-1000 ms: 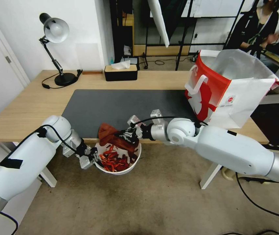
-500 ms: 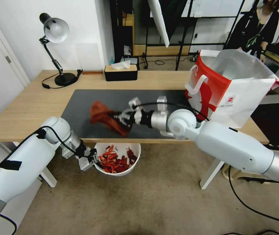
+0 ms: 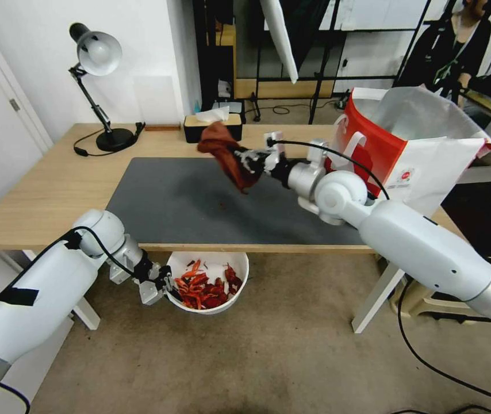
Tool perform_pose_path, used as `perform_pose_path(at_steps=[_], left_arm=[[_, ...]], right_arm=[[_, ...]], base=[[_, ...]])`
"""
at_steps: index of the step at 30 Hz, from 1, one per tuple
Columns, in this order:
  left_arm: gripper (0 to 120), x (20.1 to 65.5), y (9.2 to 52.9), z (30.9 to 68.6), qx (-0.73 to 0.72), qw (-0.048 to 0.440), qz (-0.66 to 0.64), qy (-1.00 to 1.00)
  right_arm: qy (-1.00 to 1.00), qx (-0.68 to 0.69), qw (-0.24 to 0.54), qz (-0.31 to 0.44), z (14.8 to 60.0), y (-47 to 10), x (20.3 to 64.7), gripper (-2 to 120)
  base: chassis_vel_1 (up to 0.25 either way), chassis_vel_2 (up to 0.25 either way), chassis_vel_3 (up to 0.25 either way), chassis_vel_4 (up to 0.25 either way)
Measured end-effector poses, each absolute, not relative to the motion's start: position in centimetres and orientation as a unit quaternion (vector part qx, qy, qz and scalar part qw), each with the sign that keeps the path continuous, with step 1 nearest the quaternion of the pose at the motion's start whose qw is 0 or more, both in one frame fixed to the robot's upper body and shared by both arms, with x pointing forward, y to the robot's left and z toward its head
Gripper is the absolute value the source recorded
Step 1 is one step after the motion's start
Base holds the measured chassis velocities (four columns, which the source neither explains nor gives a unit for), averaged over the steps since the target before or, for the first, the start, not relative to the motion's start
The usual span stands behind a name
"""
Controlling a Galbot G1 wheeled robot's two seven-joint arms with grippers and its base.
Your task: Sweep shrimp from table into container with towel, then put container into takeout bag.
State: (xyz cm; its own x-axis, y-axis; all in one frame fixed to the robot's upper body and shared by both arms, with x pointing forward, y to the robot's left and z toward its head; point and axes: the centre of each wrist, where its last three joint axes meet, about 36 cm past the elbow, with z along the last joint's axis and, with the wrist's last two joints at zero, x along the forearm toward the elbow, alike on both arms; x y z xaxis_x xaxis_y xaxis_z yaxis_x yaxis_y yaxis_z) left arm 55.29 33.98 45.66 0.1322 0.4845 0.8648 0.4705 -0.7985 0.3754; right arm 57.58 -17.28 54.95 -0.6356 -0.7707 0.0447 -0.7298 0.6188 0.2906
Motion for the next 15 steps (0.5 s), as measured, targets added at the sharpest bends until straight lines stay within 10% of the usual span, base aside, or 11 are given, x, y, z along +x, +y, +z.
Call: perform_pose_path(at_steps=[15], left_arm=[[0, 54.4, 34.4, 44.3, 0.754, -0.004, 0.57, 0.325]], right_arm=[[-0.925, 0.343, 0.143, -0.075, 48.9, -17.2, 59.7, 1]], base=[[0.0, 0.0, 0.0, 0.0]])
